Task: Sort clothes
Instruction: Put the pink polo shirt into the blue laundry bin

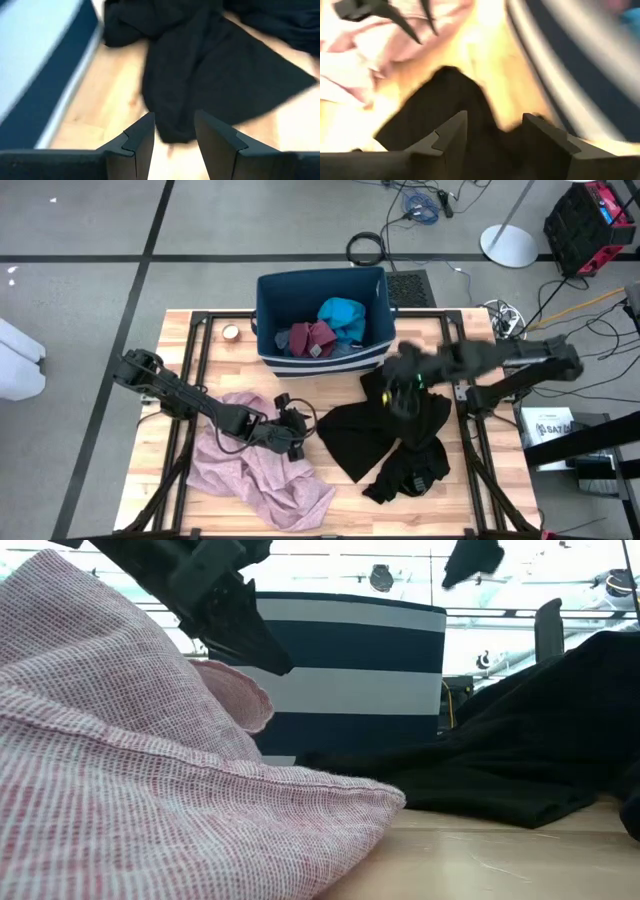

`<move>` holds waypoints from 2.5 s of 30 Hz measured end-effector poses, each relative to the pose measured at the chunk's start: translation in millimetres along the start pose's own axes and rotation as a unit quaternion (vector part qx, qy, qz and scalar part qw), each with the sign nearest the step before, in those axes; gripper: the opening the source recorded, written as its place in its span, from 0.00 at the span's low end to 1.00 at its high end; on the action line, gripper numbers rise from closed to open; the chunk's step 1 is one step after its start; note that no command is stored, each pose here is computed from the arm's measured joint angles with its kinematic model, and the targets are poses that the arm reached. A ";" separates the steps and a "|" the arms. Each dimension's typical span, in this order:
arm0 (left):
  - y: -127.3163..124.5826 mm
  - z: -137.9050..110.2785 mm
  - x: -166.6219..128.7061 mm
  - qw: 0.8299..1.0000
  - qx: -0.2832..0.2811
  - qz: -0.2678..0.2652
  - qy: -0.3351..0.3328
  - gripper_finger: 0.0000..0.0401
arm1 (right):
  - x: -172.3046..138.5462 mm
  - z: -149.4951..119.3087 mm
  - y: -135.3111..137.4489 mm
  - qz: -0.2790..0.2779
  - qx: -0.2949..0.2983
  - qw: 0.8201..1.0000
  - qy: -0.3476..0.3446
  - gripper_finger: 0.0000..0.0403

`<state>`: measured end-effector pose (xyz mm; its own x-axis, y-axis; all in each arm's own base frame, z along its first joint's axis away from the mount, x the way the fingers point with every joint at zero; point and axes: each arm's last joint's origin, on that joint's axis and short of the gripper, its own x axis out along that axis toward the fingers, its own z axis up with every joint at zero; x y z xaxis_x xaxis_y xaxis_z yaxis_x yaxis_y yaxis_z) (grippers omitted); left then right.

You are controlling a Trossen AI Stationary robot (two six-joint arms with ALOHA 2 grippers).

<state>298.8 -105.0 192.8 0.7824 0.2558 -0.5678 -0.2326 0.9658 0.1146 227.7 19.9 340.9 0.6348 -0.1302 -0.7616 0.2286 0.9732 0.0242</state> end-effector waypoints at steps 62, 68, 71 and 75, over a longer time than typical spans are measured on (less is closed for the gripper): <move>149.1 -74.9 -60.1 0.918 -0.149 0.022 0.368 0.35 | 108.2 -97.9 39.9 0.124 -0.011 0.986 -0.110 0.44; 141.2 -72.0 -57.0 0.925 -0.140 -0.039 0.350 0.06 | 108.2 -97.9 39.8 0.123 -0.010 0.986 -0.110 0.44; 134.9 -61.0 -54.7 0.938 -0.136 -0.065 0.312 0.03 | 108.1 -97.6 39.9 0.123 -0.010 0.986 -0.111 0.44; 120.3 -27.5 -53.9 0.958 -0.128 -0.158 0.202 0.01 | 107.9 -97.1 40.1 0.126 -0.002 0.986 -0.113 0.44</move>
<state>212.7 -3.8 214.8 0.5623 -0.1351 -0.8159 -0.1953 0.9370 -0.2898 233.7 63.3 196.8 0.8196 0.0763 -0.5679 0.0409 0.9808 0.1907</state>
